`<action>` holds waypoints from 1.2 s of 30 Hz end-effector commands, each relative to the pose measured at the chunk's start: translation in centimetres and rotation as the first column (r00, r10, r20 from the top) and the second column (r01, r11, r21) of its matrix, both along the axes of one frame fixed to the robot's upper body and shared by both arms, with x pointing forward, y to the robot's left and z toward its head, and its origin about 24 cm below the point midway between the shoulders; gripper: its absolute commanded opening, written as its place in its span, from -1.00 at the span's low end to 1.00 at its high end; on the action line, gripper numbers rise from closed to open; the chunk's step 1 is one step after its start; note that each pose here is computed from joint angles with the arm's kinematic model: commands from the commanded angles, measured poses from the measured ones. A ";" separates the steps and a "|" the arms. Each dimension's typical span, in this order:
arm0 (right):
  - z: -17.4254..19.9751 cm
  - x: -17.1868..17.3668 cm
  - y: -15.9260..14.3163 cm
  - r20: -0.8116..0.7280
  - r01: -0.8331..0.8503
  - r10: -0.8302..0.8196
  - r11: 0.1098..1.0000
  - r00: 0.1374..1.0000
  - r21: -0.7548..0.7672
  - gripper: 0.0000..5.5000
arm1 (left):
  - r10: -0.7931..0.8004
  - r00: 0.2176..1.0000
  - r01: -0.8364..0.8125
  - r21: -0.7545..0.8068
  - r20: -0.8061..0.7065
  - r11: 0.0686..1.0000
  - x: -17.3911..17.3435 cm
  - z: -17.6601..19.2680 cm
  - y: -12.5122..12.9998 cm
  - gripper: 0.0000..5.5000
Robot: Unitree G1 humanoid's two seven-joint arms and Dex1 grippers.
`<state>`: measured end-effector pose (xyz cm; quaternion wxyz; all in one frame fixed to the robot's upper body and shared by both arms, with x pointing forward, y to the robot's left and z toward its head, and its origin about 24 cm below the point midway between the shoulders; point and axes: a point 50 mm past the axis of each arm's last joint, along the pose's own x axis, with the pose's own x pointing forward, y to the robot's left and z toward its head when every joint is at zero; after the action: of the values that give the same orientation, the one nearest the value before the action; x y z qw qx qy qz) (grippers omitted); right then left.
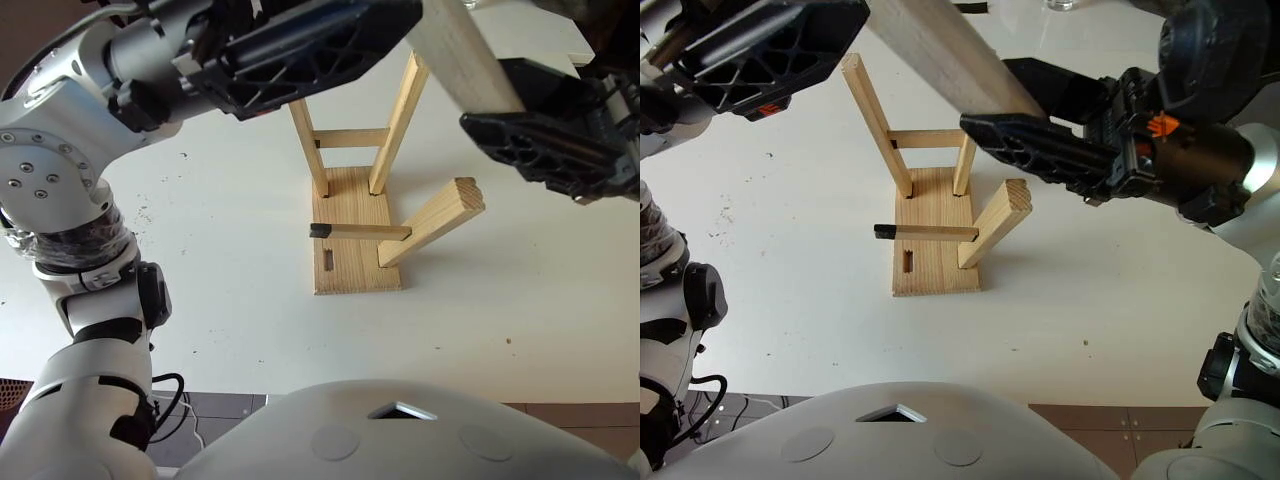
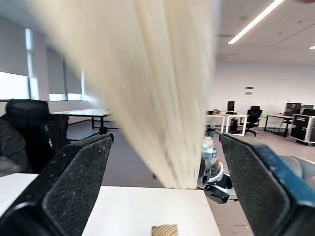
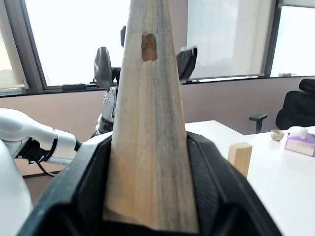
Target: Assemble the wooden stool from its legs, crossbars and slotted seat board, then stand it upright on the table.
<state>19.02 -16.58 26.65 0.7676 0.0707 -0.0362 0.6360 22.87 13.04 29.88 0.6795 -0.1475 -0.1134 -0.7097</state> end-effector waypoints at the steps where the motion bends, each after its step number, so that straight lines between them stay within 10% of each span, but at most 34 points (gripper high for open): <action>1: -0.1 -0.2 -0.2 -0.019 -0.035 0.035 0.998 0.999 -0.053 -0.25 | -0.020 1.000 0.020 0.019 0.008 1.000 -0.3 0.3 0.5 0.45; 17: -0.3 -0.1 -0.7 -0.003 -0.058 0.059 0.986 0.998 -0.159 -0.25 | -0.043 0.999 0.042 0.079 0.014 0.996 -0.8 -1.7 2.4 -0.24; 32: -0.7 0.6 -0.3 0.045 0.007 0.002 0.980 0.999 -0.201 -0.25 | -0.011 1.000 0.011 0.031 0.011 0.999 0.1 -1.9 2.6 -0.26; 36: -0.2 1.0 -1.3 -0.013 0.007 -0.009 0.991 1.000 -0.133 0.04 | -0.006 0.999 0.007 -0.035 0.047 0.999 -0.4 -0.2 1.6 -0.26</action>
<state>19.89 -17.24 25.93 0.7714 0.0087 0.0087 0.6363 22.97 15.12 28.01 0.6787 -0.1454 -0.1053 -0.7121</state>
